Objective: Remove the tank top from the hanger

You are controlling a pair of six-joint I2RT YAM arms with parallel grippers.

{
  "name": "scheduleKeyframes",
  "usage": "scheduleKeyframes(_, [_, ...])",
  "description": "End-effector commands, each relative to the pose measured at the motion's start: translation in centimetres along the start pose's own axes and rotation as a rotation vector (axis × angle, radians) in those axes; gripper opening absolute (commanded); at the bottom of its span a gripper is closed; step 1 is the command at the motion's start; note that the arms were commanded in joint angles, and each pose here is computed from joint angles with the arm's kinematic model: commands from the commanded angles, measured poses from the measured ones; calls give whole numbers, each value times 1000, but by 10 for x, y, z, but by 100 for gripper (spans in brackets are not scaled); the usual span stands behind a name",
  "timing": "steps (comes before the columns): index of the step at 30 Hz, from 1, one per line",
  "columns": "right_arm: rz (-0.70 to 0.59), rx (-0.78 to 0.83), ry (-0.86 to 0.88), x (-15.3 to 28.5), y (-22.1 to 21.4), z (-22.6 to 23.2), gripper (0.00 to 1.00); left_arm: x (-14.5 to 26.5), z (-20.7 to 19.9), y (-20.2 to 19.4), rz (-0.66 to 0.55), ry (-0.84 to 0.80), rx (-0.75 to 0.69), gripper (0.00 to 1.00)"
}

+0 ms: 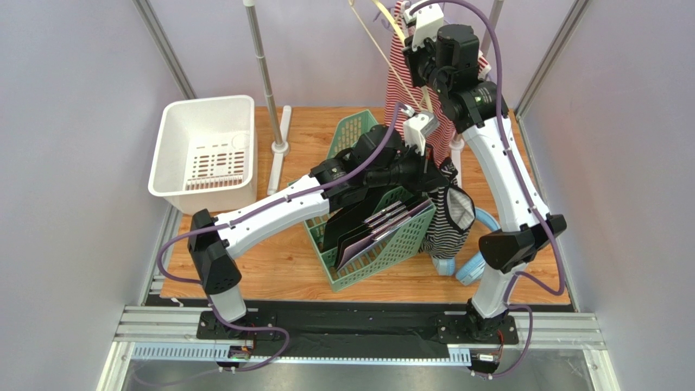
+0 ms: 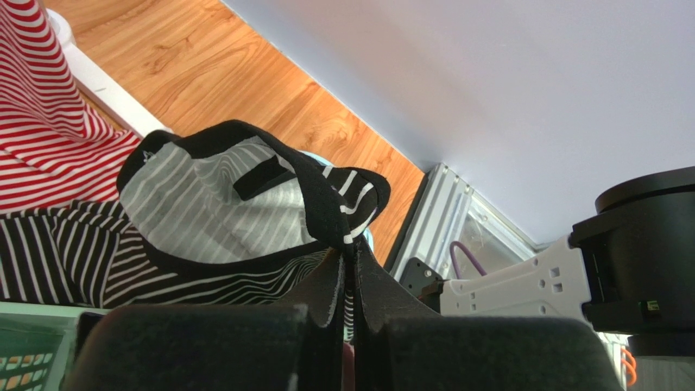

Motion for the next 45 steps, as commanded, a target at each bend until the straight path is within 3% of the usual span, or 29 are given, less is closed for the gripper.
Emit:
scheduleKeyframes(1, [-181,-77,-28,-5,30,-23,0,-3,0,10,-29,-32,-24,0])
scheduleKeyframes(17, [-246,-146,-64,-30,39,-27,0,-1,1,10,-22,-34,-27,0])
scheduleKeyframes(35, [-169,-176,-53,-56,15,-17,0,5,0,9,-22,-31,-24,0])
scheduleKeyframes(37, [-158,-175,-55,-53,13,-17,6,6,-1,10,-23,-33,-23,0])
scheduleKeyframes(40, [-146,-185,-55,-42,12,-17,35,7,-1,10,-25,-35,-16,0])
scheduleKeyframes(41, [-146,-190,-64,-34,15,-20,53,6,-1,10,-23,-32,-12,0])
scheduleKeyframes(45, [-151,-204,-75,-12,23,-25,75,7,-2,11,-26,-28,-4,0])
Point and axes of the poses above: each gripper's point midway between its finger pads, its own x axis back along the fingers, its own z axis along the line the jaws close on, y = z × x, the point moved 8 cm from there along x, back along the fingers, and after that the axes turned 11 degrees about x, right-handed, at the moved point
